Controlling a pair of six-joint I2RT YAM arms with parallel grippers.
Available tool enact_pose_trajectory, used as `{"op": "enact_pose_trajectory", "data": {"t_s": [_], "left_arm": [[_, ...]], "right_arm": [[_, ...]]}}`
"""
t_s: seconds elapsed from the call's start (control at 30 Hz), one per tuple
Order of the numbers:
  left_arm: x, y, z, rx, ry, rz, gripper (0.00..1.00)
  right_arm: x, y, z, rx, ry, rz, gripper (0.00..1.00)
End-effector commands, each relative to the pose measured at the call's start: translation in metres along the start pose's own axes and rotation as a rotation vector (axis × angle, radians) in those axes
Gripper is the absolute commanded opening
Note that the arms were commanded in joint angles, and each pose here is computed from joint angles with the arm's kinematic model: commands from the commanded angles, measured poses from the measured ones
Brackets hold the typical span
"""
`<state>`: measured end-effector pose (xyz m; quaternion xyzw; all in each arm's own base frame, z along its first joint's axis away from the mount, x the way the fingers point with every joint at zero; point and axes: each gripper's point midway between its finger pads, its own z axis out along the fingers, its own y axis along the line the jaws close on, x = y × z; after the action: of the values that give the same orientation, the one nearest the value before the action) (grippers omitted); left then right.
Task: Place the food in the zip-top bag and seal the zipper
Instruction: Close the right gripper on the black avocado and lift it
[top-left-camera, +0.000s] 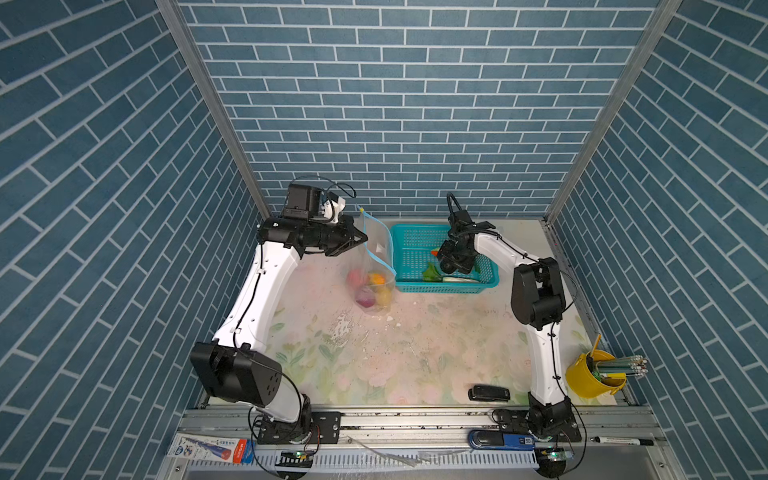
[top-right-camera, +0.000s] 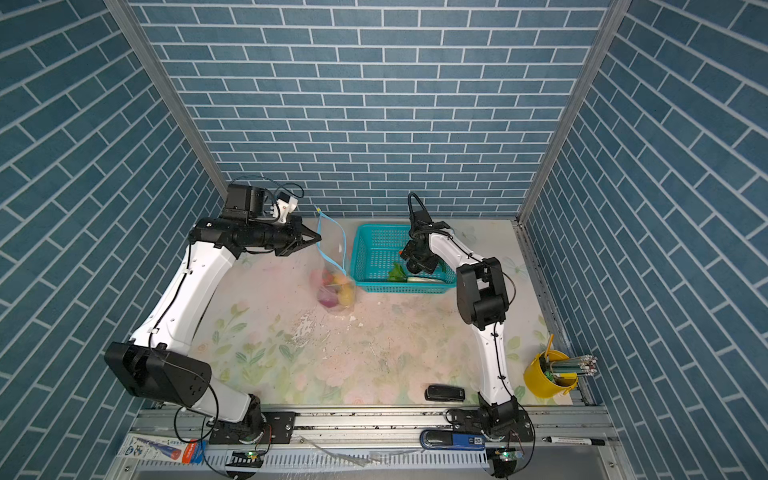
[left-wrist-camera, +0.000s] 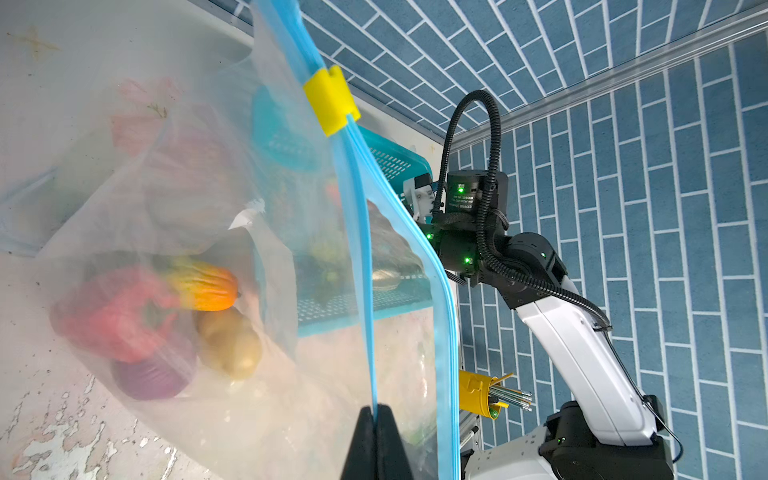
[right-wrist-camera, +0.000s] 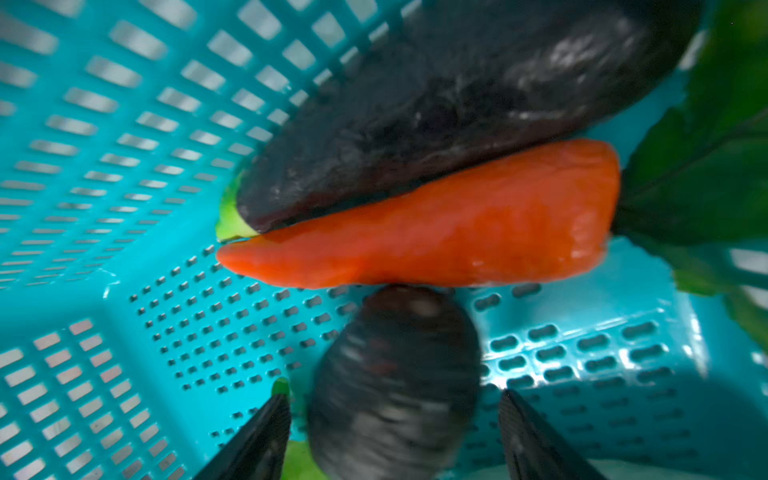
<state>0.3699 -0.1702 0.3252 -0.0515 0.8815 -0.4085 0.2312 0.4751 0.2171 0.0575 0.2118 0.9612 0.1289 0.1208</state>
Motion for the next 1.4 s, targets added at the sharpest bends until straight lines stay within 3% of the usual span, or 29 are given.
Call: {"op": "enact_pose_trajectory", "data": {"t_s": [0.0,0.53,1.0,1.37], "left_arm": [[0.004,-0.005,-0.002,0.013,0.000,0.016,0.00],[0.004,-0.005,-0.001,0.013,0.001,0.015,0.00],[0.005,-0.007,-0.002,0.014,-0.001,0.019,0.00],[0.006,-0.008,0.002,0.017,0.006,0.017,0.00]], "right_arm": [[-0.010,0.009,-0.003,-0.030,-0.011,0.060,0.79],[-0.015,0.003,0.000,-0.047,-0.033,0.034,0.60],[-0.014,0.015,-0.018,-0.115,-0.038,-0.029,0.50],[-0.020,0.030,-0.085,-0.175,-0.142,-0.131,0.48]]}}
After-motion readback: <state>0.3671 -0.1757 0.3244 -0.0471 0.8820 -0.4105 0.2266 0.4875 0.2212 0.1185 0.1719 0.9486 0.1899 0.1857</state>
